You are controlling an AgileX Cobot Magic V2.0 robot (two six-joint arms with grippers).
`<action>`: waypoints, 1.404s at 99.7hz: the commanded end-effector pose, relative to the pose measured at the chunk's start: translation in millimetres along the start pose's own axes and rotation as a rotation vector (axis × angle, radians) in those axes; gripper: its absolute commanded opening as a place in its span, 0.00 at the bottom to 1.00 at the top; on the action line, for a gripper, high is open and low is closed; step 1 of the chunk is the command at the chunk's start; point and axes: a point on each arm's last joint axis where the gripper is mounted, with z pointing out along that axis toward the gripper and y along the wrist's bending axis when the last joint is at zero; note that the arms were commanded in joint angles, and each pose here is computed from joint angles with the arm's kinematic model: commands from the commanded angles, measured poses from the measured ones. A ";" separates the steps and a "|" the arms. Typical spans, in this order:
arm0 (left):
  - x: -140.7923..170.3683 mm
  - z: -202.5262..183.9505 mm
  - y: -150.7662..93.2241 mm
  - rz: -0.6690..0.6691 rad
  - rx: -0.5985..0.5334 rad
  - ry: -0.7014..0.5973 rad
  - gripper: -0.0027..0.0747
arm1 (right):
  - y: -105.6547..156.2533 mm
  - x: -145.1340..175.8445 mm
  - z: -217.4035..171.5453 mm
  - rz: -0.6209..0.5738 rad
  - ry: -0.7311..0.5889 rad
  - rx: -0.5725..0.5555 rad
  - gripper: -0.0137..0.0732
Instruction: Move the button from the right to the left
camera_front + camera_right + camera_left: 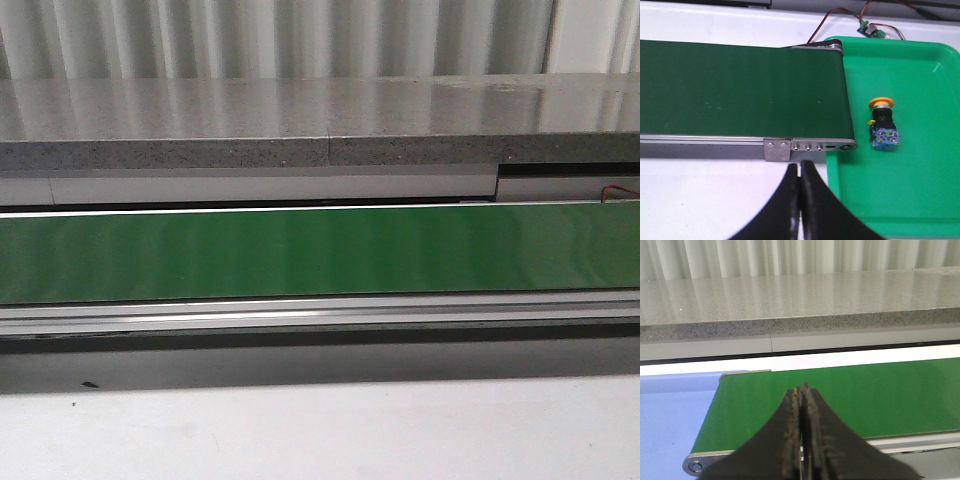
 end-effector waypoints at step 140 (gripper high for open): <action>4.0 -0.3 0.4 -0.004 -0.008 -0.071 0.01 | -141.4 -42.6 185.6 0.306 0.597 0.269 0.87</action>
